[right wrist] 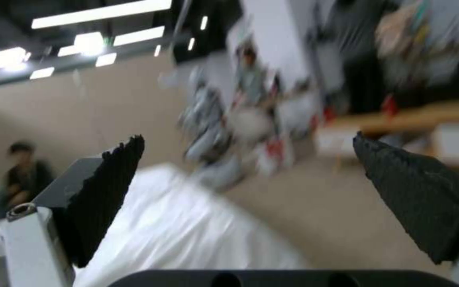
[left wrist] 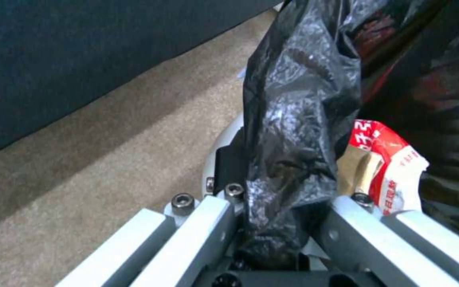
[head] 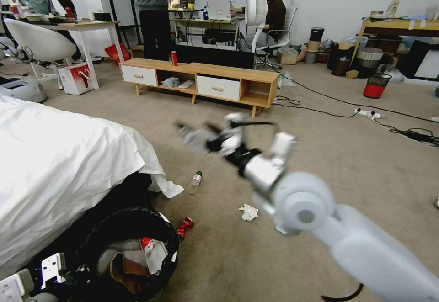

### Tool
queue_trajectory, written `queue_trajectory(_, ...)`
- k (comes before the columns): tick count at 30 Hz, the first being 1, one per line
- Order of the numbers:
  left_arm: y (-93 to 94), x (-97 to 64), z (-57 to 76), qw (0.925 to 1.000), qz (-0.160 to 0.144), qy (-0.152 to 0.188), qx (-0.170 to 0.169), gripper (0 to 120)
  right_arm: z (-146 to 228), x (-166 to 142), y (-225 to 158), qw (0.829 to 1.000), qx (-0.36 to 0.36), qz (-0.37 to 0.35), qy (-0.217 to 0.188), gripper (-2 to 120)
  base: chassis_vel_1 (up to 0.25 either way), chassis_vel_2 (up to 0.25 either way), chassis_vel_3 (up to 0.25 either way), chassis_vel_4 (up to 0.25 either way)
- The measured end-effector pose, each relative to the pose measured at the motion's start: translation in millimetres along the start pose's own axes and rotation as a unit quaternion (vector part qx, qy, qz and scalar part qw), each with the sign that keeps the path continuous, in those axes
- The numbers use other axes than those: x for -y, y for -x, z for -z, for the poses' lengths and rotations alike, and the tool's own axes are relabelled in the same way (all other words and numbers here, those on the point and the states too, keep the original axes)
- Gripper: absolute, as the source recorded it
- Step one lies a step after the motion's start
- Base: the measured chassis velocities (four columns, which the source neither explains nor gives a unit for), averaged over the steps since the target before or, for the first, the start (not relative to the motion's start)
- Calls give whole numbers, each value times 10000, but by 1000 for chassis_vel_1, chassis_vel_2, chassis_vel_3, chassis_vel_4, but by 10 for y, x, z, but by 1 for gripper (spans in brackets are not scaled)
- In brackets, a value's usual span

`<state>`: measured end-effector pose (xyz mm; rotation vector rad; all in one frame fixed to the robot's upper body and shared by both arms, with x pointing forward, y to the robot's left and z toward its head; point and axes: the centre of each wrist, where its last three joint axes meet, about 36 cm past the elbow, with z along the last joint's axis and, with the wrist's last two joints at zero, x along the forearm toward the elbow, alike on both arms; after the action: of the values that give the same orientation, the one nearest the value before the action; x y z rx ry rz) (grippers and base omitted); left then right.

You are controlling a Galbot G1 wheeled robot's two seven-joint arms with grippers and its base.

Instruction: Pick up the trash bin, then pick up the garbage from the floor and place it into the trash bin.

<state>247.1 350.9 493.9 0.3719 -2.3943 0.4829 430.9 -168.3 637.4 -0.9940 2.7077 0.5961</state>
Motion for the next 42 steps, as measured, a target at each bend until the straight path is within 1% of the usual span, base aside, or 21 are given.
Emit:
queue_trajectory(1,0,0,0,10000,0,0,0,0,0,0,0,10000,0,0,0,100,0,0,0,0)
queue_trajectory(3,-71,-29,-60,9999,101,-27,0,0,50,117,-30,9978,553,-59,-349,100,0,0,0,0)
queue_trajectory(4,-71,-29,-60,9999,101,-27,0,0,50,117,-30,9978,553,-59,-349,100,0,0,0,0)
queue_trajectory(5,-128,-47,-114,9997,238,-43,27,0,84,252,-78,9917,1041,-196,-726,100,0,0,0,0)
queue_trajectory(8,-138,-42,-121,9996,262,-51,48,0,119,312,-135,9881,1223,-324,-873,100,0,0,0,0)
queue_trajectory(10,-158,-29,-132,9996,250,-70,68,0,188,440,-336,9801,1430,-694,-1192,100,0,0,0,0)
queue_trajectory(11,-158,-29,-132,9996,250,-70,68,0,188,440,-336,9801,1430,-694,-1192,100,0,0,0,0)
queue_trajectory(13,-175,-24,-155,9995,277,-108,73,0,166,566,-559,9662,1523,-1158,-1726,100,0,0,0,0)
queue_trajectory(14,-175,-24,-155,9995,277,-108,73,0,166,566,-559,9662,1523,-1158,-1726,100,0,0,0,0)
queue_trajectory(16,-194,-18,-178,9994,306,-149,81,0,93,573,-741,9560,1534,-1450,-2037,100,0,0,0,0)
queue_trajectory(17,-194,-18,-178,9994,306,-149,81,0,93,573,-741,9560,1534,-1450,-2037,100,0,0,0,0)
queue_trajectory(19,-211,-11,-197,9993,329,-141,96,0,-51,495,-958,9478,1395,-1656,-2341,100,0,0,0,0)
queue_trajectory(20,-211,-11,-197,9993,329,-141,96,0,-51,495,-958,9478,1395,-1656,-2341,100,0,0,0,0)
queue_trajectory(21,-219,-7,-200,9993,332,-136,103,0,-131,474,-1073,9429,1310,-1761,-2505,100,0,0,0,0)
queue_trajectory(22,-219,-7,-200,9993,332,-136,103,0,-131,474,-1073,9429,1310,-1761,-2505,100,0,0,0,0)
queue_trajectory(24,-235,-2,-208,9993,333,-110,105,0,-302,438,-1322,9366,1067,-1975,-2692,100,0,0,0,0)
queue_trajectory(25,-235,-2,-208,9993,333,-110,105,0,-302,438,-1322,9366,1067,-1975,-2692,100,0,0,0,0)
queue_trajectory(28,-237,8,-216,9993,333,-91,120,0,-430,398,-1551,9249,916,-2171,-2983,100,0,0,0,0)
queue_trajectory(35,-226,18,-231,9994,326,-63,132,0,-566,349,-1723,9181,691,-2274,-3170,100,0,0,0,0)
queue_trajectory(39,-206,26,-263,9993,342,-51,137,0,-746,395,-1829,9096,529,-2380,-3364,100,0,0,0,0)
queue_trajectory(42,-199,28,-267,9993,345,-59,148,0,-805,429,-1860,9084,507,-2401,-3386,100,0,0,0,0)
